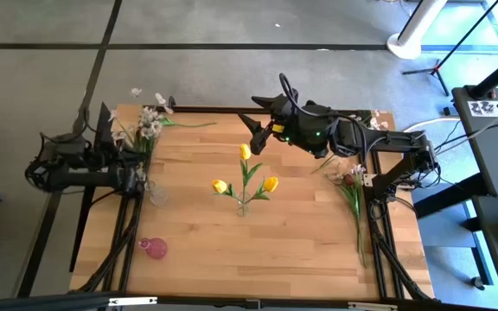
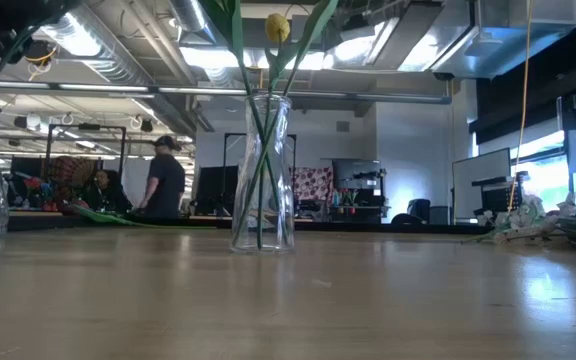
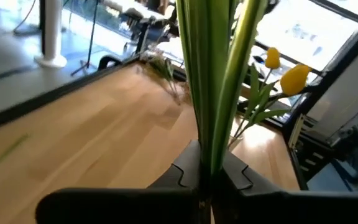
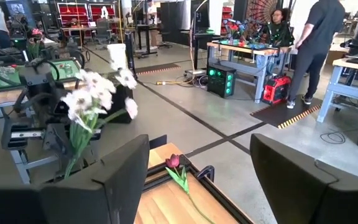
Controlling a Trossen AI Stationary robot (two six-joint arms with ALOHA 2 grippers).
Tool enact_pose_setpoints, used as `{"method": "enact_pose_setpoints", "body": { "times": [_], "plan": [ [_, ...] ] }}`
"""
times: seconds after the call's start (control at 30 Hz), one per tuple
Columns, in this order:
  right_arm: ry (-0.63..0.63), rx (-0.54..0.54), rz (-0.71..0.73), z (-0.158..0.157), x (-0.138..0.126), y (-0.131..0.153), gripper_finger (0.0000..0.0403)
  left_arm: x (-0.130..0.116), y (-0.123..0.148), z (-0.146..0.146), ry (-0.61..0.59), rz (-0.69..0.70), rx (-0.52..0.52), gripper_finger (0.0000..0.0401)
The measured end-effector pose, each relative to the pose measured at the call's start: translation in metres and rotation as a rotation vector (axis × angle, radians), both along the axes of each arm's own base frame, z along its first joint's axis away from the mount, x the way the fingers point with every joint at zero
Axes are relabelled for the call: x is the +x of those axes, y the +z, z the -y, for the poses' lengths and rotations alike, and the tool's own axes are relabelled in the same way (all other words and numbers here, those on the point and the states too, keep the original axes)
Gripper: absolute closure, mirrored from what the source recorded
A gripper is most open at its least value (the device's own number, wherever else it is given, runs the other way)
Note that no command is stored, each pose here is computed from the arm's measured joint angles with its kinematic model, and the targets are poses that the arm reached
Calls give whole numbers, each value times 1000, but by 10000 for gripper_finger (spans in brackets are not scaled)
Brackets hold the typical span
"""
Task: Sort flowers into vase by color
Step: Put the top right white flowers into the left transparent vase
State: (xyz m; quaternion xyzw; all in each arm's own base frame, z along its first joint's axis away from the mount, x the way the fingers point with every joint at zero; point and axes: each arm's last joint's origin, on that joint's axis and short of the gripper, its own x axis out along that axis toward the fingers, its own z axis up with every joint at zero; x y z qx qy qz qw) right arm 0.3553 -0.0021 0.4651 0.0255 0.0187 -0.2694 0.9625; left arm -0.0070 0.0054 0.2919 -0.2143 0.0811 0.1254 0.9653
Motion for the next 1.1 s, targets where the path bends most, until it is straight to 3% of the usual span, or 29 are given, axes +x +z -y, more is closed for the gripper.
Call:
{"method": "enact_pose_setpoints", "body": {
  "times": [0.33, 0.67, 0.83, 1.1],
  "plan": [
    [2, -31, -17, 0, -1, 1, 126, 10, -16, 1, 42, -82, 21, 392],
    [35, -86, -31, -1, -4, 5, 126, 10, -17, 11, -287, -92, 19, 388],
    [37, -90, -33, 0, -5, 5, 126, 6, -26, 13, -333, -185, -9, 351],
    [-1, -86, -32, 3, -5, 5, 126, -6, -10, 17, -442, -122, 63, 273]
  ]
}}
